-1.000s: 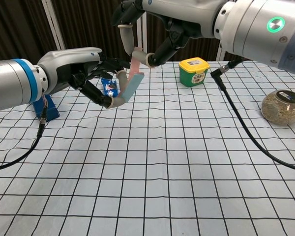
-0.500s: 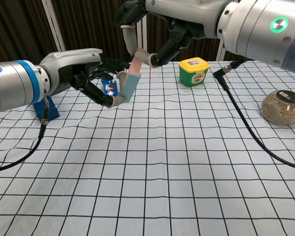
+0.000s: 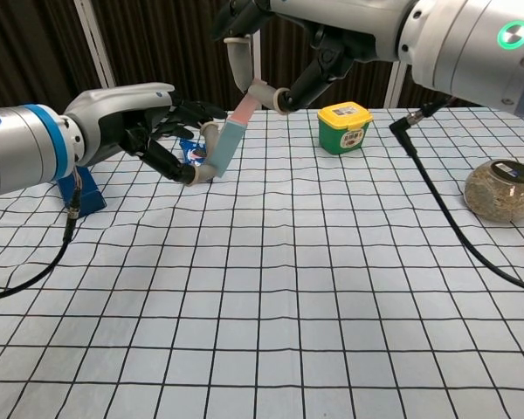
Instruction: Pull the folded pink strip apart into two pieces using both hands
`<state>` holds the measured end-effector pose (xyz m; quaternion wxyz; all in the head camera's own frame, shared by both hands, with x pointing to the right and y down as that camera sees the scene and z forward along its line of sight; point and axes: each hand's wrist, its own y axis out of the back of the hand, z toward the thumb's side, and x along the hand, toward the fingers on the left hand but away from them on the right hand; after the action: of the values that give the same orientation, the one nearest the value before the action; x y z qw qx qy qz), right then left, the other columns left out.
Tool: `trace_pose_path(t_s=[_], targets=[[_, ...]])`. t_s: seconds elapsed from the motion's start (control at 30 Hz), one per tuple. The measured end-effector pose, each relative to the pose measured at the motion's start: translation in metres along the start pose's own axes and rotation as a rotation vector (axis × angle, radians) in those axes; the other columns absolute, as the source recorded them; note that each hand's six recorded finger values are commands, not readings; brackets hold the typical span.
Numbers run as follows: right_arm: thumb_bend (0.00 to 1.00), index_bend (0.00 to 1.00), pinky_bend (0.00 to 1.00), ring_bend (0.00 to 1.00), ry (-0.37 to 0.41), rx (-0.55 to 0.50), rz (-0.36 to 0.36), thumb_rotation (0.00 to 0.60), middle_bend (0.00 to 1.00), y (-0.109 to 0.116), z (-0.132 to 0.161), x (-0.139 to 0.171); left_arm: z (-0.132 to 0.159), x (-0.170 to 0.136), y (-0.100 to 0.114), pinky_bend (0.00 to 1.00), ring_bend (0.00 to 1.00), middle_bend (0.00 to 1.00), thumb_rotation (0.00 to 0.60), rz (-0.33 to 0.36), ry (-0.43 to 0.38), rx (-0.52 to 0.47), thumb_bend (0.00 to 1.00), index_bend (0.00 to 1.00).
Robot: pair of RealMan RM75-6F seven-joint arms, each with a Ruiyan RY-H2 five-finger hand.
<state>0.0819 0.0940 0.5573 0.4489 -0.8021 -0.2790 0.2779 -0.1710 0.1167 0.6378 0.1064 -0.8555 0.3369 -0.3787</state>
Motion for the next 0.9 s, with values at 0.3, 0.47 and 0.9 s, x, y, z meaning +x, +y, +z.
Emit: trace_pose_path(t_s=[0.3, 0.47, 0.9], targets=[[0.43, 0.71, 0.0, 0.0, -0.028, 0.025, -0.016, 0.6, 0.16, 0.011, -0.018, 0.007, -0.02, 0.003, 0.005, 0.0, 0.0, 0.0, 0.6, 0.015, 0.043, -0.005, 0.54, 0.77], [0.43, 0.71, 0.0, 0.0, -0.054, 0.039, -0.024, 0.6, 0.16, 0.019, -0.034, 0.015, -0.036, 0.002, 0.011, 0.0, 0.0, 0.0, 0.6, 0.027, 0.073, 0.0, 0.54, 0.77], [0.43, 0.7, 0.0, 0.0, -0.178, 0.105, 0.017, 0.6, 0.16, 0.02, -0.097, 0.059, -0.086, -0.019, 0.044, 0.0, 0.0, 0.0, 0.6, 0.088, 0.132, 0.135, 0.54, 0.76]])
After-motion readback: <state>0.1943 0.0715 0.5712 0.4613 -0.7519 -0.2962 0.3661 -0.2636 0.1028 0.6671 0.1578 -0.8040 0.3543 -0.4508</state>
